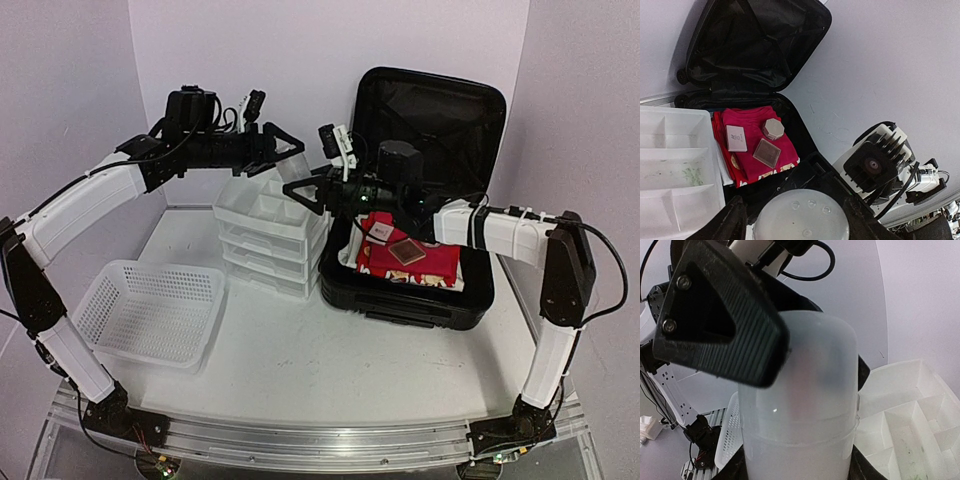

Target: Open, take out, and arrange the luggage

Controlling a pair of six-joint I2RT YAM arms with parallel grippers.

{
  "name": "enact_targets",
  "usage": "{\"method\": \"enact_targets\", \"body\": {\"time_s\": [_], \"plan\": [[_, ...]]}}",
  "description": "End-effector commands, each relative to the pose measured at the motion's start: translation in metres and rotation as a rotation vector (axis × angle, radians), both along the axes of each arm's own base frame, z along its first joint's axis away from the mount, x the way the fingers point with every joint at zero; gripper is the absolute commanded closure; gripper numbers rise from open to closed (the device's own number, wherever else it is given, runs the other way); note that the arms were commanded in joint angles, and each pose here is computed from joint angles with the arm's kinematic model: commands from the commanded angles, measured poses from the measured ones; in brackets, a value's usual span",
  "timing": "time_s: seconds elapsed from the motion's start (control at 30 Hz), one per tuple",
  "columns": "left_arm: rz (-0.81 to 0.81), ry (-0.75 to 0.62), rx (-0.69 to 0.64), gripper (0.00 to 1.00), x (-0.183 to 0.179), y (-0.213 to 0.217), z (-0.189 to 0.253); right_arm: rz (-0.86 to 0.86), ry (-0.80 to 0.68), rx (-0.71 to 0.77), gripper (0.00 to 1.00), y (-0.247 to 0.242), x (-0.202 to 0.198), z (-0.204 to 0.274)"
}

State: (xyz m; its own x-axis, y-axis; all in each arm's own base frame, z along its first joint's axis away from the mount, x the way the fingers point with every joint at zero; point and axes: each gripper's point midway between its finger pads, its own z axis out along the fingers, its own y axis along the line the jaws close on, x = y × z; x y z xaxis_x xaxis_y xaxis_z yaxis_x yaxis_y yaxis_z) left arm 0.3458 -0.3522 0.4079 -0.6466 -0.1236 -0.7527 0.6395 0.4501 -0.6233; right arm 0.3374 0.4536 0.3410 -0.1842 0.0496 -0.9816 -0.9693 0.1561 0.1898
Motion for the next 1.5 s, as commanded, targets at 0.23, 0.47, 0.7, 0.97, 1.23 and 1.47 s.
{"method": "enact_targets", "body": {"time_s": [0.23,0.47,0.7,0.97,1.23,1.47], "plan": [[0.031,-0.119,-0.052,0.62,-0.003,0.005,0.033,-0.012,-0.061,0.043,0.59,0.001,-0.004,0.017],[0.042,-0.150,-0.037,0.69,-0.005,0.009,0.035,-0.037,-0.053,0.037,0.34,0.001,0.000,0.014],[0.096,-0.206,0.035,0.71,-0.004,0.023,0.033,-0.103,-0.045,-0.010,0.14,-0.006,0.006,0.004],[0.156,-0.286,0.148,0.71,-0.002,0.040,0.028,-0.157,-0.055,-0.071,0.06,-0.022,0.002,-0.008],[0.400,-0.498,0.468,0.69,0.058,0.094,0.016,-0.250,-0.083,-0.134,0.02,-0.058,-0.004,-0.011],[0.490,-0.550,0.514,0.69,0.121,0.117,0.012,-0.324,-0.077,-0.178,0.02,-0.094,-0.014,-0.012]]}}
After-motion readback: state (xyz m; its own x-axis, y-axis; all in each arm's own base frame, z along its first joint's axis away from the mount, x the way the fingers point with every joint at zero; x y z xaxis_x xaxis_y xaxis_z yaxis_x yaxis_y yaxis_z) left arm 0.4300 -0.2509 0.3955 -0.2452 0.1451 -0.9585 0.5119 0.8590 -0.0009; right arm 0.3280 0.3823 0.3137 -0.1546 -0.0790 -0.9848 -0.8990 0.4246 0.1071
